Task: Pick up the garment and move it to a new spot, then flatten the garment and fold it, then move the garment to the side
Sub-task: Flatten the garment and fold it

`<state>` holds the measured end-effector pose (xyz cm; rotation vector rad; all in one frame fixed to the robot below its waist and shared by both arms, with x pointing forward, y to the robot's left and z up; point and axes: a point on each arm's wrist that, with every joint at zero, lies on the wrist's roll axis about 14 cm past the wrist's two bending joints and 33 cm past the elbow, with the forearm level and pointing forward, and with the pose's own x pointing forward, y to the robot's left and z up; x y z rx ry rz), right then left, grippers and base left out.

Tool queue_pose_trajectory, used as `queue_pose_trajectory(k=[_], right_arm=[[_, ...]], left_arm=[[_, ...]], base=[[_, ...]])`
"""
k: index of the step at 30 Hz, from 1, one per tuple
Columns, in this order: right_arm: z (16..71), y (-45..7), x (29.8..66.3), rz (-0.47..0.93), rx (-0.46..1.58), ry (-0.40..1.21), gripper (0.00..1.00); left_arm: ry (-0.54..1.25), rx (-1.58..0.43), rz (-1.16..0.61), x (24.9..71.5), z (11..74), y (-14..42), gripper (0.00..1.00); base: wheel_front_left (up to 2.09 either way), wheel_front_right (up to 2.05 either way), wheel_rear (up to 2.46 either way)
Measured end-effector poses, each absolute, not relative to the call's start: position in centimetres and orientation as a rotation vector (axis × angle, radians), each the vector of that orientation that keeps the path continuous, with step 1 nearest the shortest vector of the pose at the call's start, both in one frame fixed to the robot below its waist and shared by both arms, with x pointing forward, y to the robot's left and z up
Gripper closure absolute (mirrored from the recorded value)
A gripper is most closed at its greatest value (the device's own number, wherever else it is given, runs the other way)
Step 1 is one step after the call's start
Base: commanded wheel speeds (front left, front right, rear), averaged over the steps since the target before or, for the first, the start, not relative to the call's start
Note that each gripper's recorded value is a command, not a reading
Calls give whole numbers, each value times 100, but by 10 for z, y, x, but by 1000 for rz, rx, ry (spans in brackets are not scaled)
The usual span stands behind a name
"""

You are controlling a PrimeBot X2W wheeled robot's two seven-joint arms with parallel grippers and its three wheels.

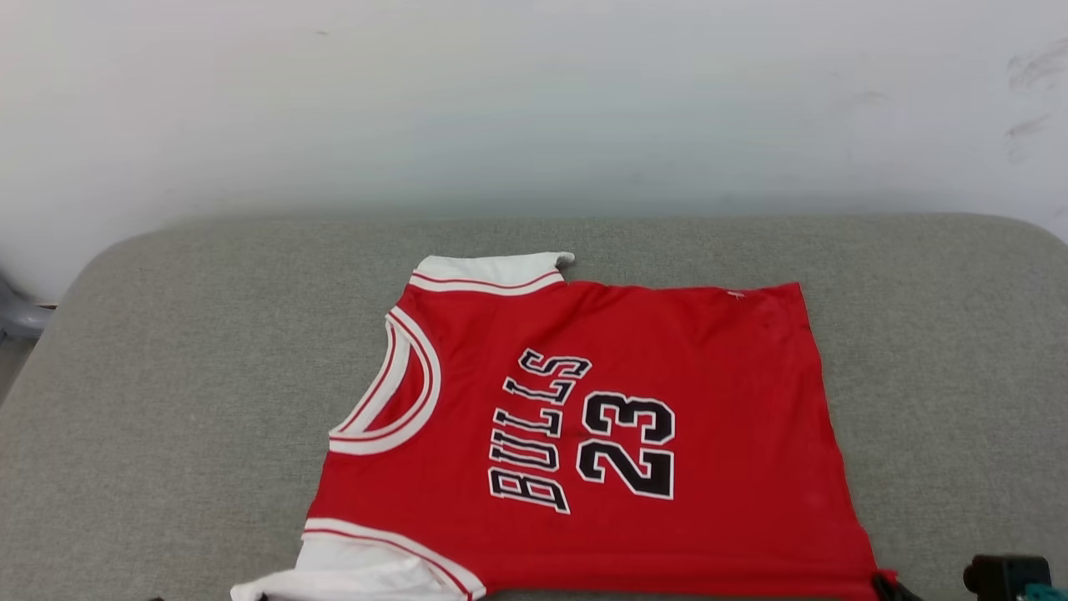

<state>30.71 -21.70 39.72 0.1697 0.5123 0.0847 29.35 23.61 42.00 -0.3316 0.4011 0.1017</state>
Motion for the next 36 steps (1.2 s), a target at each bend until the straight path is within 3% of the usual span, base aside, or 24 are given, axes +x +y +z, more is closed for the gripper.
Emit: queue_pose_trajectory(k=[6, 12, 23, 29, 36], right_arm=[[401, -216, 284, 58, 174, 542, 100], [408, -217, 286, 43, 171, 551, 100], [432, -211, 351, 81, 106, 478, 100], [425, -214, 384, 87, 82, 481, 100], [396, -209, 396, 105, 77, 550, 100]], left_arm=[[430, -359, 105, 275, 425, 233, 100], [405, -362, 66, 286, 438, 226, 100], [277, -309, -51, 367, 469, 209, 100], [297, -298, -71, 402, 452, 205, 100], [387, -303, -75, 413, 415, 200, 100]], base=[[0, 0, 0], [0, 0, 0], [0, 0, 0], [0, 0, 0], [0, 0, 0]])
